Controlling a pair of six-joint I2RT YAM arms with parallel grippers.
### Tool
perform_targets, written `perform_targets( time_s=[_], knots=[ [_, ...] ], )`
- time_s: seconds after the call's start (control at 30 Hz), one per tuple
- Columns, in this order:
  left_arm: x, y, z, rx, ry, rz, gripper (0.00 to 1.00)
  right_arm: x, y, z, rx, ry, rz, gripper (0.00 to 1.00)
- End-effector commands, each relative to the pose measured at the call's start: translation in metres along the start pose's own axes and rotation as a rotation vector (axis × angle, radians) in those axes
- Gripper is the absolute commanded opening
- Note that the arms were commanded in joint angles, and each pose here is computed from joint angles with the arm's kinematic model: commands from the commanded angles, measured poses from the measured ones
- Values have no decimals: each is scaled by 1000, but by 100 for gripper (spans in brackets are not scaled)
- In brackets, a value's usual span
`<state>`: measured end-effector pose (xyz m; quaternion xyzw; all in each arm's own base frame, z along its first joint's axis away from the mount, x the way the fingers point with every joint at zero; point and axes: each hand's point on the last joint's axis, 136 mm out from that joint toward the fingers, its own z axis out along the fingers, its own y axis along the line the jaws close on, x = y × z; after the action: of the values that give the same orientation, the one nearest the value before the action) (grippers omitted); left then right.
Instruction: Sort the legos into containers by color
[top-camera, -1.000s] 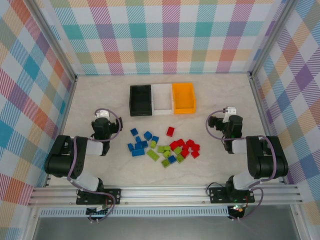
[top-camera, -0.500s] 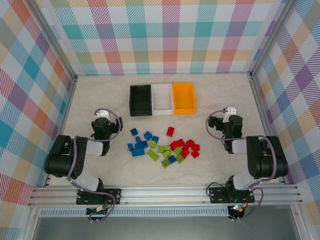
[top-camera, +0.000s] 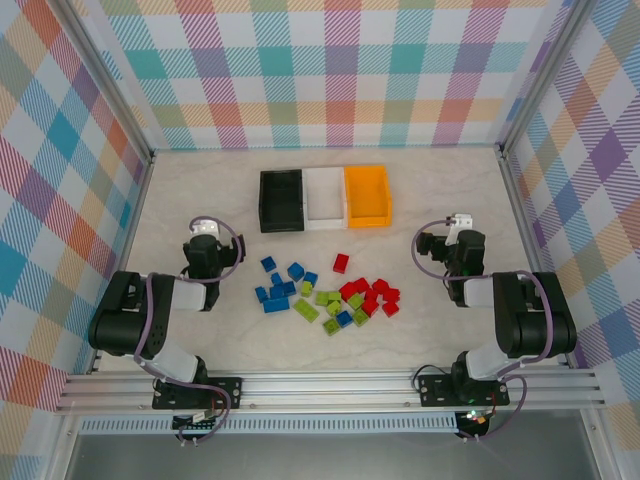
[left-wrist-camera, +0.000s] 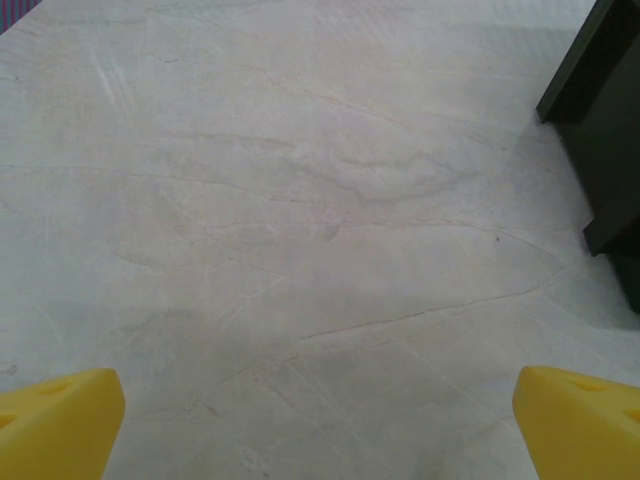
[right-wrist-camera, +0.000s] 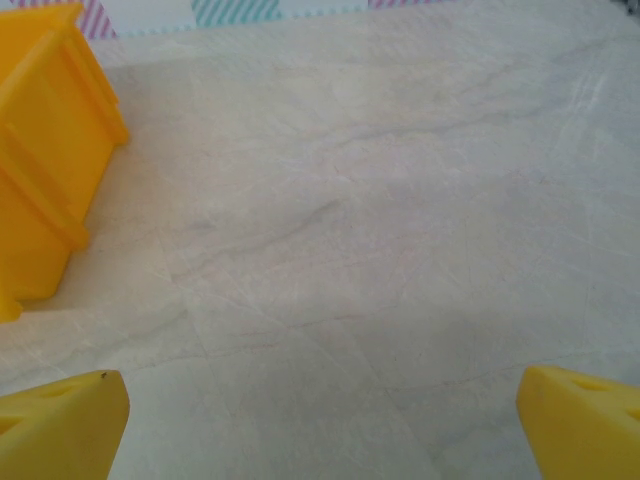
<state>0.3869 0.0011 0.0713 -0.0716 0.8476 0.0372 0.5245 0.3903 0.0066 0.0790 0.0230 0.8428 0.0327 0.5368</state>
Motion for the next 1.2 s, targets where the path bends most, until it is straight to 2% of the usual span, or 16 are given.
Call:
perform_targets(
  time_s=[0.0,0.1,0.2,0.3,0.37,0.4,0.43,0.5,0.57,0.67,0.8,0.87,1.0,1.17],
  knots=[
    [-43,8,-12,-57,-38,-16,100,-30,-3,-1,34,1,16,100],
    [-68,12,-30,-73,-84,-44,100,-39,-8,-4,85,74,38,100],
    [-101,16,-51,-72,-189,-126,100,-53,-18,-15,175,104,130,100],
    [-125,50,-66,-236,-249,-419,100,-61,-35,-28,305,111,368,100],
    [-118,72,-81,-380,-185,-594,100,-47,-39,-42,393,195,632,100],
    [-109,83,-92,-462,-145,-702,100,-47,-29,-40,323,219,650,100],
    [-106,89,-100,-504,-117,-763,100,-54,-9,-34,193,216,621,100],
    [-118,77,-96,-419,-93,-691,100,-56,12,-36,80,214,632,100],
    [-119,69,-98,-366,-77,-714,100,-61,33,-43,5,235,583,100],
    [-126,42,-100,-198,-42,-714,100,-61,74,-61,-81,306,386,100],
    [-119,-2,-110,-59,74,-642,100,-39,142,-83,-257,438,164,100],
    [-108,-31,-118,18,135,-590,97,-21,173,-88,-325,527,106,95],
    [-84,-74,-133,134,164,-509,100,8,213,-77,-318,625,48,89],
    [-49,-88,-134,169,256,-494,100,34,231,-54,-169,667,34,85]
  ],
)
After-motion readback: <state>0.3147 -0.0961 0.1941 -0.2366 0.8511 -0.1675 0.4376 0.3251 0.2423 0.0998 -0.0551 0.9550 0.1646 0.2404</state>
